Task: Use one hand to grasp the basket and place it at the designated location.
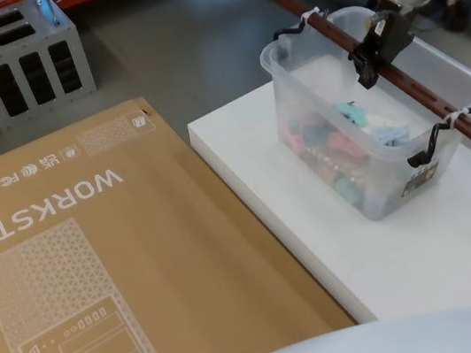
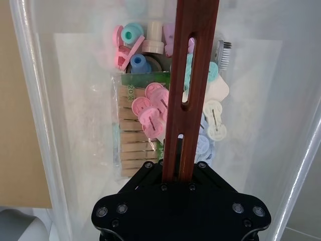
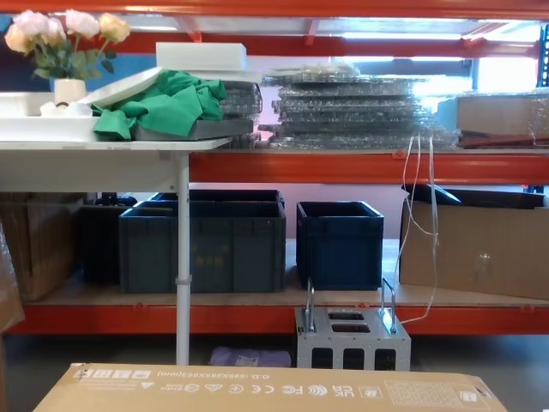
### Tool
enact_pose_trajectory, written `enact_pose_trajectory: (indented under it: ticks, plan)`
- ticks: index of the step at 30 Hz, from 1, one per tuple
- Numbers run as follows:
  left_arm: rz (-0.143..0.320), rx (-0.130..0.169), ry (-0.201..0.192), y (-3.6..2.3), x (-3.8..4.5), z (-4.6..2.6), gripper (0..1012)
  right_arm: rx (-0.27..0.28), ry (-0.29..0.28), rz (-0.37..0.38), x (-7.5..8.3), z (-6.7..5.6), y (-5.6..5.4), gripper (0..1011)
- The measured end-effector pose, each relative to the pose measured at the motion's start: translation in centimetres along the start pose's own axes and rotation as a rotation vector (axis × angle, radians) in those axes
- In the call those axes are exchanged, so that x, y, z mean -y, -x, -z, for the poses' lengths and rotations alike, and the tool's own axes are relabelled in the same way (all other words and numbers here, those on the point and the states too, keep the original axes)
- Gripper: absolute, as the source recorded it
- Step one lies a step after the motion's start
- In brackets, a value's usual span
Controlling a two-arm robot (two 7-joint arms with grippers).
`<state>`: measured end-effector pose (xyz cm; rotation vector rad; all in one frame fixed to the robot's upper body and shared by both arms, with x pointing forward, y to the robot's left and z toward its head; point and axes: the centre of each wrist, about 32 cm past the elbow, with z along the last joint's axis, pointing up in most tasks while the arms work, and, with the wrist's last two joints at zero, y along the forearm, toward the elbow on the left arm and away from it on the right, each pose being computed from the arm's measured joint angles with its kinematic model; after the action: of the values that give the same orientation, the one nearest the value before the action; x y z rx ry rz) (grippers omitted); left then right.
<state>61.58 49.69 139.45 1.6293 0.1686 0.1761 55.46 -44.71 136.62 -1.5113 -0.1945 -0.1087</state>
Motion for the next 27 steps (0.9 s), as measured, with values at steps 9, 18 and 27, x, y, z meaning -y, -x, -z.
enact_pose_trajectory:
  ticks: [9, 18, 27]
  plan:
    - [0.0, 0.0, 0.0, 0.0, 0.0, 0.0, 0, 0.034, -0.012, 0.042, 2.4, -0.5, 0.2, 0]
    - [0.0, 0.0, 0.0, 0.0, 0.0, 0.01, 0, 0.059, -0.018, 0.06, 3.6, -0.9, 0.2, 0]
    - [0.0, 0.0, 0.0, 0.0, 0.0, 0.0, 0, 0.084, -0.022, 0.071, 4.3, -1.2, 0.0, 0]
